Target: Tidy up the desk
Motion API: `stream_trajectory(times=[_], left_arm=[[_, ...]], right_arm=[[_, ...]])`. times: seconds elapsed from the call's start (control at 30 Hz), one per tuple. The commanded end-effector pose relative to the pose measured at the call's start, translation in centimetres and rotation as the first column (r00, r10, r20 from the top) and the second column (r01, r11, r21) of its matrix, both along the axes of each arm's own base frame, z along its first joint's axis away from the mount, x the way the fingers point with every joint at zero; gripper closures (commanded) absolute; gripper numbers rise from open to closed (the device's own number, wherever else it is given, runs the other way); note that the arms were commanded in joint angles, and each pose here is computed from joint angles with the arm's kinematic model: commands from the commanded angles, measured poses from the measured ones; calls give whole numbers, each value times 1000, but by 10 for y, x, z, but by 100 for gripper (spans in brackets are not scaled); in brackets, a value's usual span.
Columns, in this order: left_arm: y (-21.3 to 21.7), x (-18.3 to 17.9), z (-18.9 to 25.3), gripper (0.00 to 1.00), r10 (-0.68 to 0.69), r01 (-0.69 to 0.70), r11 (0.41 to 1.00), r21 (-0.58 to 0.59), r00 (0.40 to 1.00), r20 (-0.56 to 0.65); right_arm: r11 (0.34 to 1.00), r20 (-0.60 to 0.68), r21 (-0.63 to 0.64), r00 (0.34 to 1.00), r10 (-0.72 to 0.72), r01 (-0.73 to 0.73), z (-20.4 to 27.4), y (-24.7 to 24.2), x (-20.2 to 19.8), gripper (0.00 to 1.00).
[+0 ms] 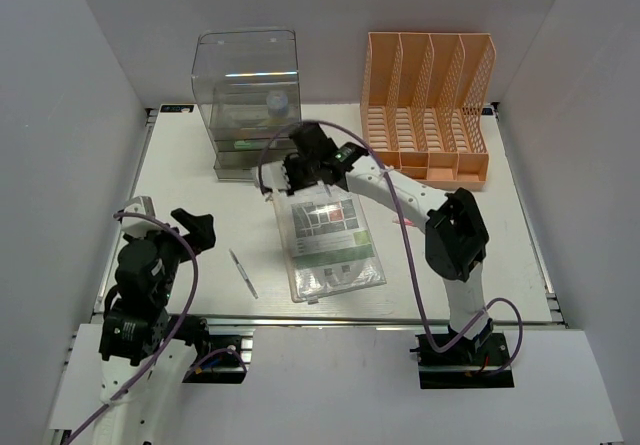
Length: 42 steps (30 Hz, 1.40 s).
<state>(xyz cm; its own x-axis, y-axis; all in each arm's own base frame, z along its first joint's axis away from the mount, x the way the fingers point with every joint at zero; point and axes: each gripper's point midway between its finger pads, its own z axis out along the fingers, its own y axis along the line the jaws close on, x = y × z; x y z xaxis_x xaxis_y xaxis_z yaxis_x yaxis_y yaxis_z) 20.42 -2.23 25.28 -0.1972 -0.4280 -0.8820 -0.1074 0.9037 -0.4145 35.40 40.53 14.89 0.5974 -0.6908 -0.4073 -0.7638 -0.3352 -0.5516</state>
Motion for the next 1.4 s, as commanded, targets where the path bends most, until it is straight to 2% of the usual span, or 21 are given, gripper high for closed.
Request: stream_trajectory(times=[0.0, 0.07, 0.1, 0.13, 0.23, 0.27, 0.37, 0.53, 0.77, 0.8, 0.83, 0.9, 0.97, 1.0, 1.07, 1.17, 1.2, 1.27, 1.3, 1.33, 1.37], left_arm=[[0, -5, 12, 2, -5, 5, 1000, -6, 998, 60], [0, -6, 11, 2, -8, 8, 1000, -8, 998, 66], [-1, -6, 11, 2, -9, 10, 1000, -8, 998, 66], [-1, -5, 11, 2, -11, 11, 1000, -8, 998, 66], [-3, -4, 10, 2, -20, 21, 1000, -6, 998, 58], [-3, -4, 9, 2, -22, 22, 1000, -4, 998, 55], [-4, -4, 10, 2, -32, 32, 999, -2, 998, 63], [-8, -2, 9, 2, -53, 53, 999, 0, 997, 64], [-14, 5, -2, 2, -85, 85, 996, 7, 996, 19], [-16, 6, -5, 2, -93, 93, 996, 4, 996, 8], [-17, 7, -9, 2, -95, 95, 995, 0, 995, -6], [-19, 11, -21, 3, -92, 91, 996, -14, 992, -81], [-23, 14, -36, 5, -89, 81, 995, -55, 980, -176], [-27, 19, -51, 6, -94, 76, 994, -76, 960, -262], [-32, 14, -67, 8, -84, 34, 990, -139, 925, -370], [-30, 11, -83, 9, -32, -61, 980, -188, 889, -458], [-25, 9, -89, 11, 16, -121, 975, -188, 877, -481], [-24, 5, -101, 17, 42, -173, 965, -197, 843, -536], [-25, 2, -109, 19, 39, -181, 964, -197, 822, -568], [-28, 2, -122, 21, 31, -192, 962, -194, 783, -621], [-34, -3, -134, 24, 6, -191, 960, -206, 747, -665]], right_arm=[[973, 80, 164, 981, -179, 164, 37, 28, 50, 100], [962, 105, 197, 971, -213, 190, 58, 40, 66, 100], [964, 91, 169, 971, -221, 203, 36, 47, 74, 100], [960, 101, 169, 964, -244, 225, 35, 49, 80, 100], [934, 162, 230, 936, -313, 273, 32, 60, 105, 100], [912, 197, 306, 919, -341, 273, 43, 68, 116, 100], [891, 202, 346, 904, -378, 295, 36, 73, 126, 100], [886, 185, 331, 898, -398, 324, 11, 78, 134, 100], [890, 224, 315, 886, -407, 329, -17, 80, 145, 100], [889, 226, 317, 884, -409, 330, -16, 79, 147, 92], [889, 224, 321, 886, -406, 326, -14, 80, 146, 78], [893, 204, 321, 898, -391, 316, -10, 81, 143, 65], [898, 176, 308, 909, -377, 313, -7, 81, 134, 59], [899, 151, 308, 917, -370, 312, -8, 81, 130, 55], [900, 120, 306, 926, -359, 309, -2, 79, 123, 54], [891, 71, 324, 931, -357, 317, 15, 74, 110, 60], [877, 47, 357, 931, -361, 322, 38, 71, 102, 73], [862, -5, 387, 936, -353, 327, 54, 67, 90, 98], [856, -44, 373, 928, -369, 358, 47, 58, 84, 100], [808, -113, 423, 908, -403, 411, 73, 51, 76, 100], [767, -164, 431, 877, -451, 475, 78, 39, 76, 100]])
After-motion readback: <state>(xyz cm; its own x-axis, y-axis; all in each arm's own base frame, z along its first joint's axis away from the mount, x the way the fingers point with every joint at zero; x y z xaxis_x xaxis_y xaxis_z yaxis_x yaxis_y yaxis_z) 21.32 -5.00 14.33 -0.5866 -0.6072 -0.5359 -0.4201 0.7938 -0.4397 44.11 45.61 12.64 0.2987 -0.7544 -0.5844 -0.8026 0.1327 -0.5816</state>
